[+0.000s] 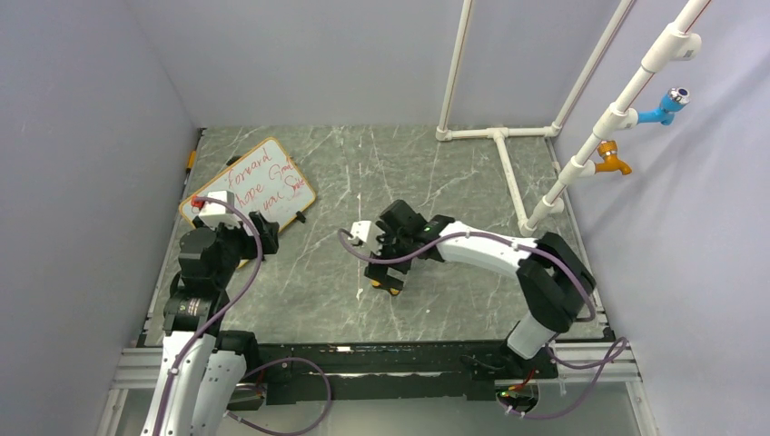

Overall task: Erase the whiteboard
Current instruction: Pick up the whiteboard eraser from the center of the board.

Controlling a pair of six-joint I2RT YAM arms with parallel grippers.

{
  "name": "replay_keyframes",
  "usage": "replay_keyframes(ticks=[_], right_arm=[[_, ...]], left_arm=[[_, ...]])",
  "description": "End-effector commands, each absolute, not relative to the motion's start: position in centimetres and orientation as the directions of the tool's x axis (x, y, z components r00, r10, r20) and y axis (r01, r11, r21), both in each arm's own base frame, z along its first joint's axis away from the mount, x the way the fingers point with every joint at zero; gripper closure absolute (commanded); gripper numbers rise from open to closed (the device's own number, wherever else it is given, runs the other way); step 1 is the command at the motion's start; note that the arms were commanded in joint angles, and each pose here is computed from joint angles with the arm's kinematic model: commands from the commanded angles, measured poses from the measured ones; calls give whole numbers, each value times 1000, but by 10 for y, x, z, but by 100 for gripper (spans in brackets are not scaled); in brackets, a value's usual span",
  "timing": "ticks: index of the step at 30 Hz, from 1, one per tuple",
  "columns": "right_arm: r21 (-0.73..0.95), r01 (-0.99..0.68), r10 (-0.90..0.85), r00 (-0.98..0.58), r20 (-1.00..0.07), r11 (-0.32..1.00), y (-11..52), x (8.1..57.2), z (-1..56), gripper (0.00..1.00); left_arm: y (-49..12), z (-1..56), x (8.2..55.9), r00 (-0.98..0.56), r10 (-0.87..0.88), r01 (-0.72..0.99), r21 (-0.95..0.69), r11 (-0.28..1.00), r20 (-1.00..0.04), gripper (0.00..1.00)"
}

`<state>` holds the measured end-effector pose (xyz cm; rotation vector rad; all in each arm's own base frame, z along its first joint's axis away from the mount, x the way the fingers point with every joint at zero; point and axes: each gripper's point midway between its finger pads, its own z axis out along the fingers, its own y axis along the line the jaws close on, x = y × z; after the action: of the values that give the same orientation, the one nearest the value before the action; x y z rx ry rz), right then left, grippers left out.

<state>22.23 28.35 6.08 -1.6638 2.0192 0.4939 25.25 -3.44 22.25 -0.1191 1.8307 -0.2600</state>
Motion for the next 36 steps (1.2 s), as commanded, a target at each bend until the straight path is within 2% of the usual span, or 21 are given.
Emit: replay_keyframes(ticks=[1, 5, 11, 18, 21, 25, 28, 36], right_arm=[[-49, -962, -774, -186, -606, 269, 320, 239, 68, 1], [-61, -963, -808, -184, -560, 261, 320, 232, 52, 7], [-66, -961, -839, -201, -505, 270, 311, 229, 39, 33], [-58, -962, -856, -209, -474, 267, 303, 224, 34, 52], [-37, -964, -859, -216, -465, 262, 303, 220, 33, 52], [-31, -964, -861, -220, -458, 262, 301, 218, 34, 47], [-30, -964, -863, -222, -455, 264, 300, 217, 34, 48], [-7, -967, -866, -225, -446, 255, 302, 214, 29, 68]], left_arm=[[-34, 237, 254, -248, -217, 57, -238, 970, -944, 1], [-33, 238, 252, -235, -216, 57, -235, 970, -948, 1], [-33, 240, 252, -230, -209, 62, -229, 972, -950, 1], [-33, 240, 252, -229, -208, 59, -227, 972, -951, 1], [-32, 241, 252, -226, -210, 57, -228, 972, -951, 1], [-32, 239, 253, -229, -209, 53, -226, 973, -951, 1], [-31, 239, 253, -230, -206, 51, -223, 973, -951, 0], [-29, 238, 254, -226, -213, 39, -227, 973, -951, 2]])
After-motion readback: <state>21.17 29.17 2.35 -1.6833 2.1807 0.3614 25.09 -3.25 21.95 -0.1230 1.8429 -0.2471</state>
